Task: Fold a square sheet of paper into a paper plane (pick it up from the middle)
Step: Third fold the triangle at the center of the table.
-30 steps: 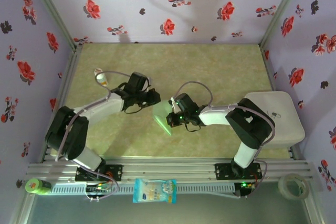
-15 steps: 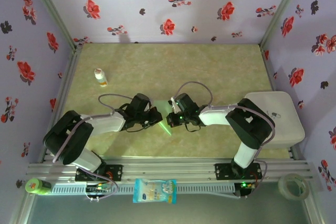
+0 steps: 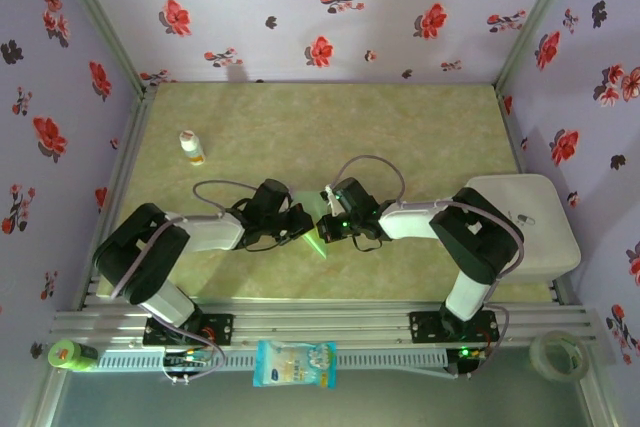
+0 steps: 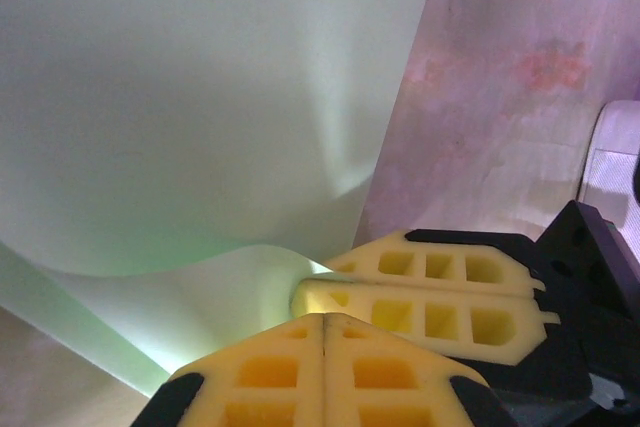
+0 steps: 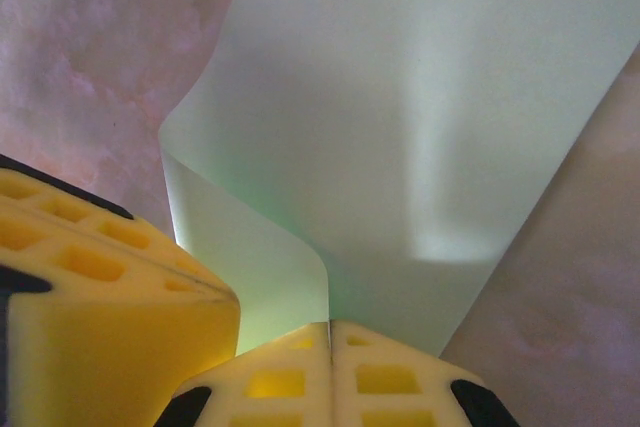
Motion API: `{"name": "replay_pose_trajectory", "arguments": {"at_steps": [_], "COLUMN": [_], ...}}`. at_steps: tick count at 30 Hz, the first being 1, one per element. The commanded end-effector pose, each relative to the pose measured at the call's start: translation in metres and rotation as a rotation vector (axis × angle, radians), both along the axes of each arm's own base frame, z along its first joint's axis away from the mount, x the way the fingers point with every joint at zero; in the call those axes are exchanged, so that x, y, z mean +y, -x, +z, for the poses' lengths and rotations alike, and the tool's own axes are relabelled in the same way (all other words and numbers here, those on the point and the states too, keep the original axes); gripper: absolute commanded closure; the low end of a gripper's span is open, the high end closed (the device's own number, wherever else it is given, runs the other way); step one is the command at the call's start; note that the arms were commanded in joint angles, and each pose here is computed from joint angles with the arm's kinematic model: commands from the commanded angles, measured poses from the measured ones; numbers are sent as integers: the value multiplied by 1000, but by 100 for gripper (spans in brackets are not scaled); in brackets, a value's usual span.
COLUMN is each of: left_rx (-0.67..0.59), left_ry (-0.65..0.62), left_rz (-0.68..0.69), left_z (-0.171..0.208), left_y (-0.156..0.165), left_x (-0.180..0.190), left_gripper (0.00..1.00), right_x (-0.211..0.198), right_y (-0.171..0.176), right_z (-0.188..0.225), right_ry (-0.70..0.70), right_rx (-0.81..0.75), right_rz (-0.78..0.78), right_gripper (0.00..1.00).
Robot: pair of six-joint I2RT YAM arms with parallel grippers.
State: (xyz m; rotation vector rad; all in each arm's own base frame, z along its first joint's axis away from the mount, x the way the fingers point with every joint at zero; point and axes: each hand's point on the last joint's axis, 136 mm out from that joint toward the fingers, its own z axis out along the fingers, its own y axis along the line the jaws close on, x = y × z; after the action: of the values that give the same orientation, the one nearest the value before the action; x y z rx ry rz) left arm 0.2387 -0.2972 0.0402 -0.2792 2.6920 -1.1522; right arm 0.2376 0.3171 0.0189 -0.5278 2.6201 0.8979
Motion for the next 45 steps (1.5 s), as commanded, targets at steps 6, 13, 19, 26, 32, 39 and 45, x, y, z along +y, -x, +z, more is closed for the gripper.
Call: {"name": "replay_pose_trajectory", "arguments": {"at_steps": [6, 13, 19, 26, 32, 39, 45], "left_rx": [30, 44, 40, 41, 37, 36, 35], "left_ry": [-81, -113, -114, -112, -109, -115, -114], "left_rz": [-16, -5, -9, -4, 2, -5, -12], "left_z": [-34, -47, -46, -46, -46, -45, -44], "left_y": [12, 15, 14, 14, 13, 14, 14], "left_x": [12, 19, 18, 19, 19, 19, 18], "left_gripper": [100, 100, 100, 100, 100, 100, 100], "right_x": [-18, -15, -6, -35, -4, 14, 22], "right_y": [5, 4, -7, -17, 17, 44, 49], "right_z": [-19, -16, 18, 52, 71, 45, 27], "right_ry": [79, 66, 3, -16, -240, -149, -99], "right_rx": [17, 18, -6, 7, 174, 265, 295], "right_rz": [-21, -18, -55, -220, -145, -103, -103], "right_gripper": [100, 100, 74, 57, 83, 100, 100]}}
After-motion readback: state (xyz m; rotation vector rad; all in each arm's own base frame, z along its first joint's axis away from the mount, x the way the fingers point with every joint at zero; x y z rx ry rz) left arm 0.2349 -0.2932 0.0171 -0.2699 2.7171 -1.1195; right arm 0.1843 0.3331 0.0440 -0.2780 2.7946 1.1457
